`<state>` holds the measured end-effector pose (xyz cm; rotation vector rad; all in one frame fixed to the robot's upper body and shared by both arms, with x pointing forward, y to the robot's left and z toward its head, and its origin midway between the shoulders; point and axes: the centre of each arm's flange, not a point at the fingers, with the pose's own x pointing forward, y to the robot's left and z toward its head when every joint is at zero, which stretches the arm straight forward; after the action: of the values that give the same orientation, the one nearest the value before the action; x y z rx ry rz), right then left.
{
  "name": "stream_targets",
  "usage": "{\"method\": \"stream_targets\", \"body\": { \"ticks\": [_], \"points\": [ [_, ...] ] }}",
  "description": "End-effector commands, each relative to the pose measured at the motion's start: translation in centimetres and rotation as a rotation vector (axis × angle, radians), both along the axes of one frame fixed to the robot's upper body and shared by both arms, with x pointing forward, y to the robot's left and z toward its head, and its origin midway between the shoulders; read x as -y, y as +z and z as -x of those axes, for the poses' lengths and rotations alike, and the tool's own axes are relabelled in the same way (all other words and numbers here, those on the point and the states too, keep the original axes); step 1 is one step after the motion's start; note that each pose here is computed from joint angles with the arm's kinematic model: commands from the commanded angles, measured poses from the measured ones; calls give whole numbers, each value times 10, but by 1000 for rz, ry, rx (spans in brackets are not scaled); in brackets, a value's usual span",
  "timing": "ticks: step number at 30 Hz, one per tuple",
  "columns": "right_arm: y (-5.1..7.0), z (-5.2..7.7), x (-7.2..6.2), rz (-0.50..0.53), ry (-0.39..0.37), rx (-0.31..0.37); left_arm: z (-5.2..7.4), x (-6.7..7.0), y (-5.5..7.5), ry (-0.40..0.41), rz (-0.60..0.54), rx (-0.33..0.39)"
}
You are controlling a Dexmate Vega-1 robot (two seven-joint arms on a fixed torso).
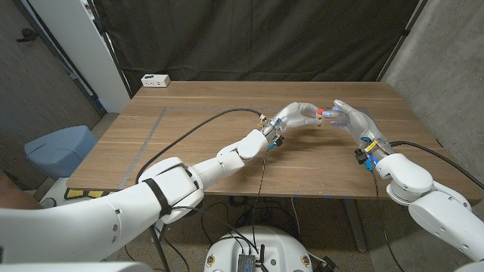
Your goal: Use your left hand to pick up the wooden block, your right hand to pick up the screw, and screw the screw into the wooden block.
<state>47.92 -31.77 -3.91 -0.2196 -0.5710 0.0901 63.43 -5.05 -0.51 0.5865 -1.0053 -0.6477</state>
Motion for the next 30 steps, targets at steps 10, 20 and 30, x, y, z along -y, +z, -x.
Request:
{"method": "stream_targets", "body": {
  "ticks": [10, 20, 30],
  "points": [
    [0, 2, 6, -12, -16, 4, -4, 1, 3, 5, -9, -10],
    [3, 2, 8, -24, -41, 21, -4, 0, 4, 2, -13, -7],
    [7, -1, 4, -31, -47, 30, -2, -3, 4, -2, -14, 1]
  ]
}}
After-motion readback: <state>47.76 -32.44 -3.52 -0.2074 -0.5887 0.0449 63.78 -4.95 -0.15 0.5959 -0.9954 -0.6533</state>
